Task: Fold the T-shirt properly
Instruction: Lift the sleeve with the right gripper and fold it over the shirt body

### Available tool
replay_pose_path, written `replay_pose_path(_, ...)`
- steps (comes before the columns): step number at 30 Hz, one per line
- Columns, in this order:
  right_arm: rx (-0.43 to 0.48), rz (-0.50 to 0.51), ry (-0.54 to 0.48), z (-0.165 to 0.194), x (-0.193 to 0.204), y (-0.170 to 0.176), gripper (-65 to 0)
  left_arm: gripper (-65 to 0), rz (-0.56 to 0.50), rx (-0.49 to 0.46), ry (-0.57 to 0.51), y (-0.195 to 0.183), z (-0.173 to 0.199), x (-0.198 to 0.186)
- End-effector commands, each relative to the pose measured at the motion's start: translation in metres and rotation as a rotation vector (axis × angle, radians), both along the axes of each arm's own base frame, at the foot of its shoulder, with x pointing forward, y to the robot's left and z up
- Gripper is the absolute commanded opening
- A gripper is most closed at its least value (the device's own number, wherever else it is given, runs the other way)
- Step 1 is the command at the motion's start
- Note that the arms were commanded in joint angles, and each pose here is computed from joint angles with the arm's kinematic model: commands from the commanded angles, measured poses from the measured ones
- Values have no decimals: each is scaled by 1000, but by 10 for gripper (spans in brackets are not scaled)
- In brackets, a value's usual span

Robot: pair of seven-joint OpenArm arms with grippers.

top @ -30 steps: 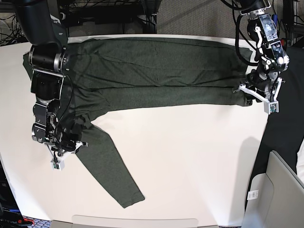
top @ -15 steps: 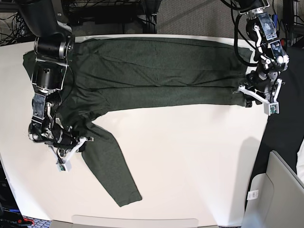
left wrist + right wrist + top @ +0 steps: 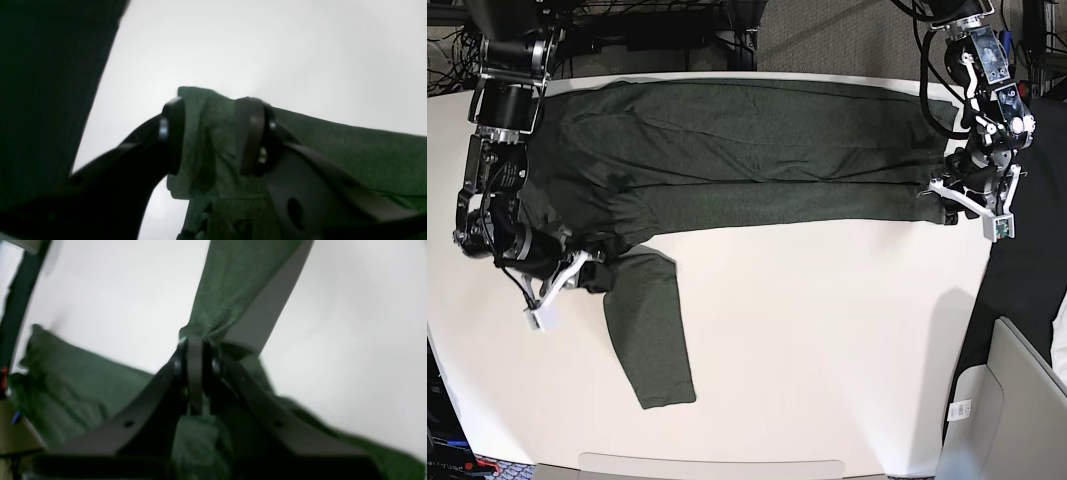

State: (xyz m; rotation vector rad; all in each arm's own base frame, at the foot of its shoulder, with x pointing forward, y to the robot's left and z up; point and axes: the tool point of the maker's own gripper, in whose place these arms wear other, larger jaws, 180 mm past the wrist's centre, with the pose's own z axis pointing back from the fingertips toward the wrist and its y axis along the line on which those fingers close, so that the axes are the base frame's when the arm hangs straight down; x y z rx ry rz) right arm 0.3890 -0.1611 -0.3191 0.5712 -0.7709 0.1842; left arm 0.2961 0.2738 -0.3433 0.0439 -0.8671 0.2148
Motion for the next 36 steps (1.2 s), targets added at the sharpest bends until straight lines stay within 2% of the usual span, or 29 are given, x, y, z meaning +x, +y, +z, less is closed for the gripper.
replay_pose_path(1, 36, 45, -75, 21, 5, 12, -646, -406, -4, 17, -43, 3, 13, 6)
replay_pose_path(8, 160, 277, -65, 8, -38, 123, -646, -407, -3, 16, -45, 3, 14, 6)
replay_pose_path(15, 233, 434, -44, 6, -84, 197, -646, -407, -3, 18, -44, 3, 14, 6)
replay_pose_path(21, 251, 506, -50, 8, -103, 221, -646, -407, -3, 18, -44, 3, 14, 6)
replay_pose_path(25, 233, 549, -20, 0, -115, 225, -646, -407, -4, 17, -44, 2, 14, 7)
replay_pose_path(29, 201, 543, 3, -9, -116, 219, -642, -407, -7, 17, -43, 1, 13, 7)
replay_pose_path(30, 174, 540, 3, -12, -115, 214, -625, -407, -9, 17, -43, 1, 13, 7)
replay_pose_path(32, 150, 535, 7, -16, -114, 207, -552, -407, -8, 16, -42, 1, 13, 7)
replay_pose_path(36, 121, 531, 3, -17, -114, 196, -336, -407, -8, 16, -42, 1, 13, 7)
